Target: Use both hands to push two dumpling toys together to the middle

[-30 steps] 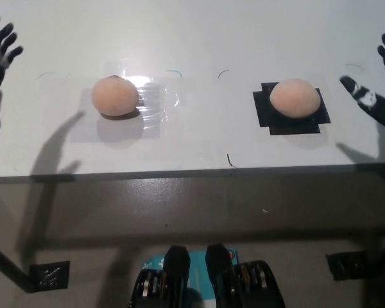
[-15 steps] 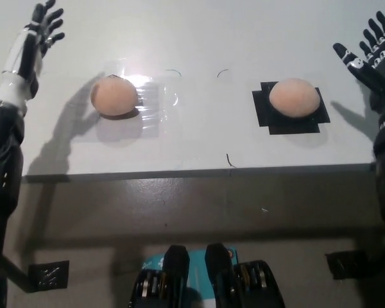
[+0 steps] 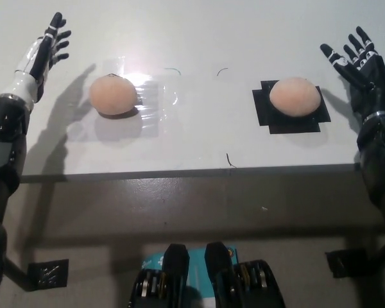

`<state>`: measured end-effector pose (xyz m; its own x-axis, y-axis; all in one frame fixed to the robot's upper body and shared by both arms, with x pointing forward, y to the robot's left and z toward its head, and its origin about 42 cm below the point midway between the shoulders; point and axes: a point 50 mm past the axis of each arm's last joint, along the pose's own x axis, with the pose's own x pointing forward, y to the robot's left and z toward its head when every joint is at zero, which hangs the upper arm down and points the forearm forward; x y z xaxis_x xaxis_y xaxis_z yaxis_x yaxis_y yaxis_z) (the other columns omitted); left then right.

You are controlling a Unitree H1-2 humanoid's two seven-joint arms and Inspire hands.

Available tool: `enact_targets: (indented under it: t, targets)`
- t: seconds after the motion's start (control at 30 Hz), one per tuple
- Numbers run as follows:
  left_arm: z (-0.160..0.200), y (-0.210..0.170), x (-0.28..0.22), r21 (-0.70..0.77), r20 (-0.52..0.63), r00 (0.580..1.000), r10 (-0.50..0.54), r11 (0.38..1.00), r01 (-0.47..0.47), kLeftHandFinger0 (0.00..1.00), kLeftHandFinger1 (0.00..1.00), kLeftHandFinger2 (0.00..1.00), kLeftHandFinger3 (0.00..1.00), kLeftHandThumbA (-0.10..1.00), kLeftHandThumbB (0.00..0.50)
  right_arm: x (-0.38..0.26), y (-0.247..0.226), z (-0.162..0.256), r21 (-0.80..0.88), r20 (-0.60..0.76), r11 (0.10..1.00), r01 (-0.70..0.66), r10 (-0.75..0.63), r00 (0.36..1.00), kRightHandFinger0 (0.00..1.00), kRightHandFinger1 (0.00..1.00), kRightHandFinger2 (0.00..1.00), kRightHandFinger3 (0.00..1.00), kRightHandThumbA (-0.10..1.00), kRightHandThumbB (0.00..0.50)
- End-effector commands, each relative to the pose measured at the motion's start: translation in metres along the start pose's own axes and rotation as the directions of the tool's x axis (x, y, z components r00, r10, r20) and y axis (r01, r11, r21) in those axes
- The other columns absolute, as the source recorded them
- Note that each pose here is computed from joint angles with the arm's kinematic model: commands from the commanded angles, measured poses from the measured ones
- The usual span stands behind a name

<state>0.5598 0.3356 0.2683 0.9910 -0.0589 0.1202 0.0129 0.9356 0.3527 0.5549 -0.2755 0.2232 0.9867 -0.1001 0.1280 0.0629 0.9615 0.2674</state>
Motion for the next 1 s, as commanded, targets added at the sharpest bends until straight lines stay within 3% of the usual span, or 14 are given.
enact_targets:
  t: [0.0, 0.1, 0.2, 0.33, 0.37, 0.4, 0.43, 0.47, 0.57, 0.67, 0.77, 0.8, 0.9, 0.97]
  targets:
    - [0.041, 0.030, 0.013, 0.068, 0.136, 0.990, 0.048, 0.996, -0.058, 1.00, 1.00, 1.00, 1.00, 1.00, 0.403, 0.018, 0.007, 0.040, 0.034, 0.133, 0.999, -0.025, 0.020, 0.991, 1.00, 1.00, 1.00, 1.00, 1.00, 0.171]
    - [0.035, 0.022, 0.013, 0.018, 0.112, 0.993, 0.031, 0.999, -0.033, 1.00, 1.00, 1.00, 1.00, 1.00, 0.407, 0.014, 0.005, 0.030, 0.045, 0.103, 0.999, -0.028, 0.024, 0.994, 1.00, 1.00, 1.00, 1.00, 1.00, 0.172]
    - [0.028, 0.015, 0.011, 0.075, 0.098, 0.995, 0.034, 0.996, -0.041, 1.00, 1.00, 1.00, 1.00, 1.00, 0.382, 0.011, 0.005, 0.021, 0.047, 0.086, 0.999, -0.027, 0.022, 0.996, 1.00, 1.00, 1.00, 1.00, 1.00, 0.157]
    - [0.015, -0.001, 0.008, 0.059, 0.055, 0.998, 0.013, 0.998, -0.017, 1.00, 1.00, 1.00, 1.00, 1.00, 0.368, 0.005, 0.009, 0.008, 0.041, 0.065, 0.999, -0.030, 0.027, 0.998, 1.00, 1.00, 1.00, 1.00, 1.00, 0.194]
    - [0.012, -0.005, 0.007, 0.061, 0.060, 0.998, 0.013, 0.998, -0.017, 1.00, 1.00, 1.00, 1.00, 1.00, 0.337, 0.004, 0.009, 0.005, 0.039, 0.059, 0.999, -0.031, 0.028, 0.998, 1.00, 1.00, 1.00, 1.00, 1.00, 0.203]
    - [0.010, -0.007, 0.007, 0.058, 0.057, 0.998, 0.012, 0.998, -0.016, 1.00, 1.00, 1.00, 1.00, 1.00, 0.336, 0.003, 0.010, 0.004, 0.032, 0.058, 0.999, -0.033, 0.031, 0.998, 1.00, 1.00, 1.00, 1.00, 1.00, 0.190]
    - [0.007, -0.011, 0.006, 0.048, 0.052, 0.999, 0.008, 0.999, -0.010, 1.00, 1.00, 1.00, 1.00, 1.00, 0.369, 0.002, 0.012, 0.002, 0.022, 0.058, 0.999, -0.037, 0.036, 0.998, 1.00, 1.00, 1.00, 1.00, 1.00, 0.179]
    - [0.004, -0.017, 0.005, 0.043, 0.046, 0.999, -0.003, 0.999, 0.001, 1.00, 1.00, 1.00, 1.00, 1.00, 0.436, 0.001, 0.013, -0.001, 0.025, 0.054, 0.999, -0.036, 0.035, 0.998, 1.00, 1.00, 1.00, 1.00, 1.00, 0.184]
    - [0.000, -0.029, 0.004, 0.014, 0.038, 0.999, -0.024, 1.000, 0.024, 1.00, 1.00, 1.00, 1.00, 1.00, 0.492, -0.001, 0.013, -0.005, 0.027, 0.045, 0.999, -0.036, 0.034, 0.998, 1.00, 1.00, 1.00, 1.00, 1.00, 0.192]
    - [-0.004, -0.045, 0.002, -0.005, 0.039, 0.999, -0.036, 0.999, 0.037, 1.00, 1.00, 1.00, 1.00, 1.00, 0.409, -0.002, 0.015, -0.007, 0.030, 0.047, 0.999, -0.041, 0.039, 0.998, 1.00, 1.00, 1.00, 1.00, 1.00, 0.192]
    - [-0.012, -0.062, 0.000, -0.078, -0.006, 0.998, -0.058, 0.995, 0.058, 1.00, 1.00, 1.00, 1.00, 1.00, 0.398, -0.003, 0.017, -0.008, 0.051, 0.048, 0.998, -0.042, 0.040, 0.998, 1.00, 1.00, 1.00, 1.00, 1.00, 0.215]
    - [-0.014, -0.067, -0.002, -0.062, -0.003, 0.998, -0.066, 0.996, 0.065, 1.00, 1.00, 1.00, 1.00, 1.00, 0.378, -0.003, 0.017, -0.009, 0.054, 0.047, 0.998, -0.045, 0.042, 0.998, 1.00, 1.00, 1.00, 1.00, 1.00, 0.218]
    - [-0.020, -0.081, -0.007, 0.014, 0.006, 0.997, -0.075, 0.997, 0.075, 1.00, 1.00, 1.00, 1.00, 1.00, 0.407, -0.004, 0.019, -0.010, 0.054, 0.047, 0.997, -0.047, 0.044, 0.998, 1.00, 1.00, 1.00, 1.00, 1.00, 0.216]
    - [-0.021, -0.087, -0.008, 0.035, 0.001, 0.997, -0.078, 0.996, 0.078, 1.00, 1.00, 1.00, 1.00, 1.00, 0.395, -0.003, 0.020, -0.010, 0.056, 0.049, 0.997, -0.049, 0.046, 0.998, 1.00, 1.00, 1.00, 1.00, 1.00, 0.197]
